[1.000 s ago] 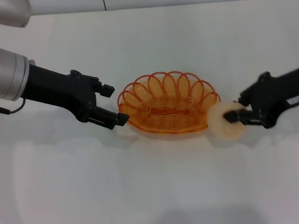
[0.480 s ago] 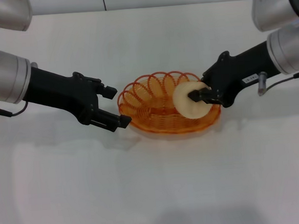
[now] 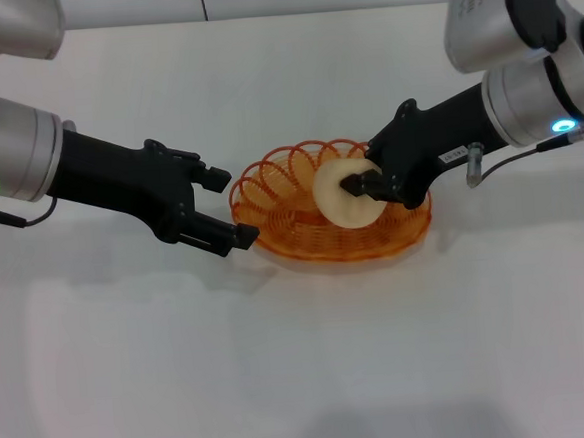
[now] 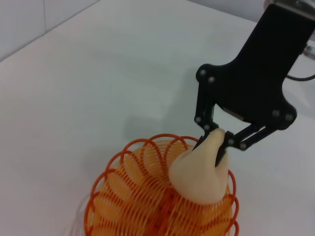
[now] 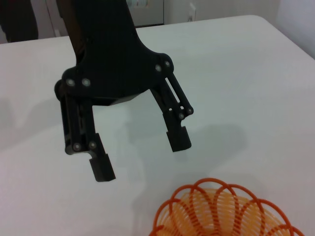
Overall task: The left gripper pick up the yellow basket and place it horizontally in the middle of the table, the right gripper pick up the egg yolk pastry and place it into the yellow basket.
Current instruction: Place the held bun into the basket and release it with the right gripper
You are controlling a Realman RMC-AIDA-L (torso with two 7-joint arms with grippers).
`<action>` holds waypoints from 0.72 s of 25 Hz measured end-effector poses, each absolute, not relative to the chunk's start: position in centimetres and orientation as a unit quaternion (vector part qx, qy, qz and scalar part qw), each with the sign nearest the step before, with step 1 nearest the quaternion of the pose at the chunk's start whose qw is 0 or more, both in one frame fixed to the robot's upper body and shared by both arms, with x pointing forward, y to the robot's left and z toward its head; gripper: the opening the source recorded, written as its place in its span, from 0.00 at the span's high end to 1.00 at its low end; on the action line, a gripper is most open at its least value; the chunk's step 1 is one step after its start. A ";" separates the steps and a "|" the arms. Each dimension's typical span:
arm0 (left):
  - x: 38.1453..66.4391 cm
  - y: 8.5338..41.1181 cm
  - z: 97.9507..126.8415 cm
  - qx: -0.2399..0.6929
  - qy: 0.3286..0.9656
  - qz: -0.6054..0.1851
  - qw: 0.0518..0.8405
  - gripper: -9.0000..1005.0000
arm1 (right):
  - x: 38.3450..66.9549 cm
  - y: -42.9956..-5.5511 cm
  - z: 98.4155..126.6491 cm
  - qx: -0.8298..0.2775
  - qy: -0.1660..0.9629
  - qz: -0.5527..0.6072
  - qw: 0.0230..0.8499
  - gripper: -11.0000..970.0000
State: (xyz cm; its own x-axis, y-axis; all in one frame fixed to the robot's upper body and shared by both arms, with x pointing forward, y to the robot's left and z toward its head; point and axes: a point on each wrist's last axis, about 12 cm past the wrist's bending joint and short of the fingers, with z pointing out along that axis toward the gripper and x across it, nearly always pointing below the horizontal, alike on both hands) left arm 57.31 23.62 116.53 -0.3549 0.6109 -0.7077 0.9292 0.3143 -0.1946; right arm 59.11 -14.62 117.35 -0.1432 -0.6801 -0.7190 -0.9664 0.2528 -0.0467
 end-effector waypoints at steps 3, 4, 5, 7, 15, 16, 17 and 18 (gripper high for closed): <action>57.3 23.6 116.5 0.503 0.766 -0.300 0.265 0.14 | 59.2 -14.5 117.1 -0.569 0.724 0.221 0.321 0.88; 57.3 23.6 116.5 0.503 0.766 -0.300 0.265 0.14 | 59.2 -14.5 117.1 -0.568 0.725 0.221 0.321 0.89; 57.3 23.6 116.6 0.502 0.766 -0.300 0.265 0.14 | 59.2 -14.5 117.1 -0.568 0.725 0.221 0.321 0.89; 57.3 23.6 116.6 0.502 0.766 -0.301 0.266 0.14 | 59.2 -14.4 117.1 -0.569 0.724 0.221 0.321 0.89; 57.3 23.8 116.5 0.498 0.769 -0.299 0.269 0.14 | 59.2 -13.7 117.3 -0.579 0.714 0.218 0.326 0.86; 57.3 23.9 116.4 0.497 0.769 -0.299 0.269 0.14 | 59.2 -13.7 117.5 -0.579 0.713 0.217 0.331 0.83; 57.3 23.9 116.4 0.496 0.769 -0.299 0.270 0.14 | 59.2 -13.7 117.5 -0.579 0.712 0.216 0.333 0.79; 57.3 24.0 116.4 0.496 0.769 -0.299 0.270 0.14 | 59.1 -13.7 117.7 -0.579 0.711 0.216 0.337 0.76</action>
